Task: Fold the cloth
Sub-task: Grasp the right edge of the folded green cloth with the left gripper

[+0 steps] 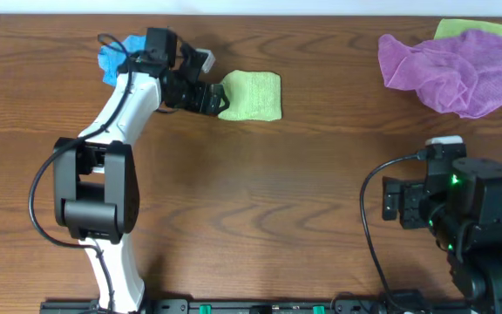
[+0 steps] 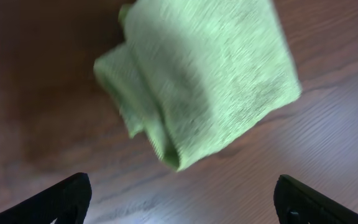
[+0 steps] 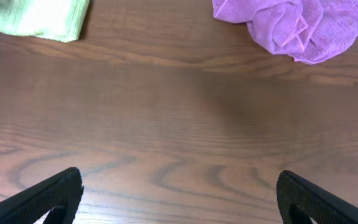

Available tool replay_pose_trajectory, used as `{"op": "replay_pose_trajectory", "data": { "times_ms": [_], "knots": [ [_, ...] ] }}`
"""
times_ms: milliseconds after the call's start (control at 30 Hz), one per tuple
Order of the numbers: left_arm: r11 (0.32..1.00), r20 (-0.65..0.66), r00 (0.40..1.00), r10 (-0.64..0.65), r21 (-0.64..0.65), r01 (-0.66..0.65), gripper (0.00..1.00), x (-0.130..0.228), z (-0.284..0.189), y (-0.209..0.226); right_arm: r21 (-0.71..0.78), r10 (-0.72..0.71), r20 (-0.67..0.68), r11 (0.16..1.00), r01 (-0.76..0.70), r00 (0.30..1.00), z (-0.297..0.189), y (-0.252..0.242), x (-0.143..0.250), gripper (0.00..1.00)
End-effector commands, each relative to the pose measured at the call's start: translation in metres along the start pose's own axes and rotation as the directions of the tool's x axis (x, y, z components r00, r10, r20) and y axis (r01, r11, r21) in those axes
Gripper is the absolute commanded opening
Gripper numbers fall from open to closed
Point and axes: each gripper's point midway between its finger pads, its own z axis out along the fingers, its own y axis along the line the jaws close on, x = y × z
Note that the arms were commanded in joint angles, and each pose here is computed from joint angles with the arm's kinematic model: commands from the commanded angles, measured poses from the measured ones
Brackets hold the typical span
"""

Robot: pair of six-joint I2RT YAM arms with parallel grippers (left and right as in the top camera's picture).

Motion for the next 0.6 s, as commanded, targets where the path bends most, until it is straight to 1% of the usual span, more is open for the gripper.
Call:
{"op": "replay_pose_trajectory", "data": {
  "times_ms": [0,67,267,367,400,467,567],
  "knots": [
    [0.998,-0.003,0.999,-0.053,0.020,0.053,0.95,0.009,0.004,0.005,0.014,-0.006,-0.003,1.000,0.006,1.000,0.001,-0.003,0.001,0.99],
    [0.997,0.006,0.998,-0.067,0.037,0.067,0.95,0.009,0.006,0.004,0.014,-0.006,-0.003,1.000,0.006,1.000,0.001,-0.003,0.001,0.99],
    [0.991,0.068,0.995,-0.073,0.114,0.065,0.95,-0.007,0.007,-0.006,0.014,-0.006,-0.003,1.000,0.006,1.000,0.001,-0.003,0.001,0.99],
    [0.974,0.104,0.989,-0.102,0.211,0.078,0.95,-0.018,0.010,-0.014,0.014,-0.006,-0.003,1.000,0.006,1.000,0.001,-0.003,0.001,0.99],
    [0.967,0.113,0.985,-0.131,0.232,0.102,0.95,-0.021,0.013,-0.012,0.014,-0.006,-0.003,1.000,0.006,1.000,0.001,-0.003,0.001,0.99],
    [0.955,0.129,0.981,-0.142,0.278,0.102,0.95,-0.025,0.012,-0.010,0.014,-0.006,-0.003,1.000,0.006,1.000,0.001,-0.003,0.001,0.99],
    [0.935,0.160,0.974,-0.159,0.342,0.096,0.95,-0.031,-0.001,-0.004,0.014,-0.006,-0.003,1.000,0.006,1.000,0.001,-0.003,0.001,0.99]
  ]
}}
